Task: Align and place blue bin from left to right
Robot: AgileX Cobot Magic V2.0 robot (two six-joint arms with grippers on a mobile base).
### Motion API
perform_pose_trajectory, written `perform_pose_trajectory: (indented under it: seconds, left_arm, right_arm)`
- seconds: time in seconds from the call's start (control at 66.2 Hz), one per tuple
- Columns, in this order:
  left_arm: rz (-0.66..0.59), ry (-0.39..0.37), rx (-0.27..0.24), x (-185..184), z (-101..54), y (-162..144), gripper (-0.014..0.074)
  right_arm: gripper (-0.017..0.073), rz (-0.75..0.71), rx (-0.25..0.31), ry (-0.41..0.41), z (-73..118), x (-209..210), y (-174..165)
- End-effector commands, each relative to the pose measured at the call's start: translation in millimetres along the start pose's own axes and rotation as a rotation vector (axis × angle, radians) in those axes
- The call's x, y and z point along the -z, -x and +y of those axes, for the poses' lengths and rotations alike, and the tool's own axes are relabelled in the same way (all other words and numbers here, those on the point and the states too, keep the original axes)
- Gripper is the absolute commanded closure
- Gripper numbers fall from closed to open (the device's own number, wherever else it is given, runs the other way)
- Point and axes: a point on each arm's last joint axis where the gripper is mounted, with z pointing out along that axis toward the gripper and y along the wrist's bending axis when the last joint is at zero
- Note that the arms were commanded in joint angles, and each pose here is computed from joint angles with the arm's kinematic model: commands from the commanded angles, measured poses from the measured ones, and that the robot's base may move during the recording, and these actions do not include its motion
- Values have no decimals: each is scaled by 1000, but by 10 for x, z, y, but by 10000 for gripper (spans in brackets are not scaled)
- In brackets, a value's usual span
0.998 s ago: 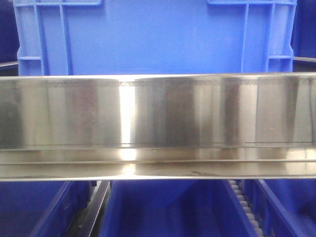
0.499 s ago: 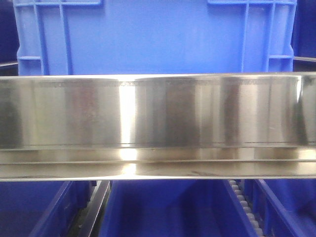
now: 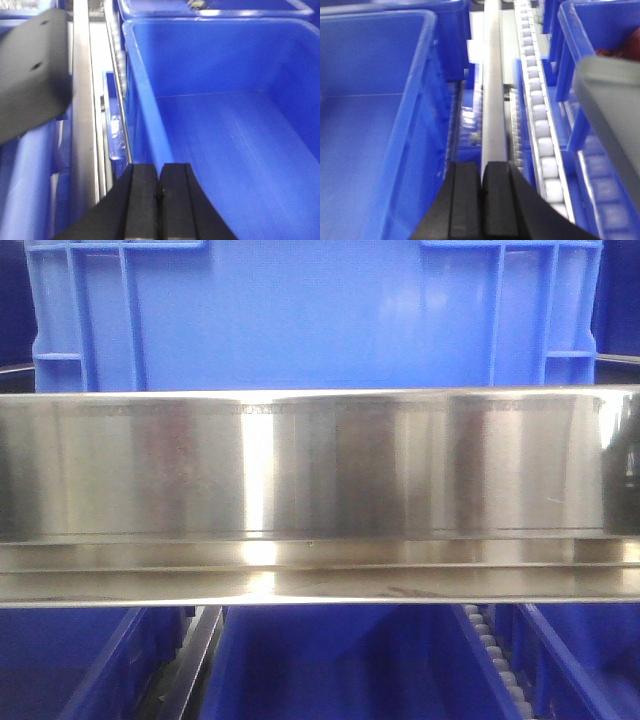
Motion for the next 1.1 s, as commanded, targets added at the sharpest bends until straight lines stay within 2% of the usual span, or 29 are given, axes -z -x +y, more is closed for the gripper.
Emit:
perform_pose_trajectory:
  seconds: [0.0,0.257,0.559,1.013,1.088]
  left_arm:
    - [8,7,22,-90,-73,70,704]
    - [46,8,93,-307,-161,90,704]
    - [46,14,78,-314,-191,82,704]
    - [45,15,78,-314,-190,83,704]
    - [47,15,78,-314,-190,81,704]
  right_arm:
    - [624,-10,14,10,129,-54,61]
    - [624,64,-17,41,384,-349,77]
    - [624,47,-11,63,508,-417,146]
    - [623,42,0,48,511,-501,176]
    - [587,37,12,31,495,-502,181]
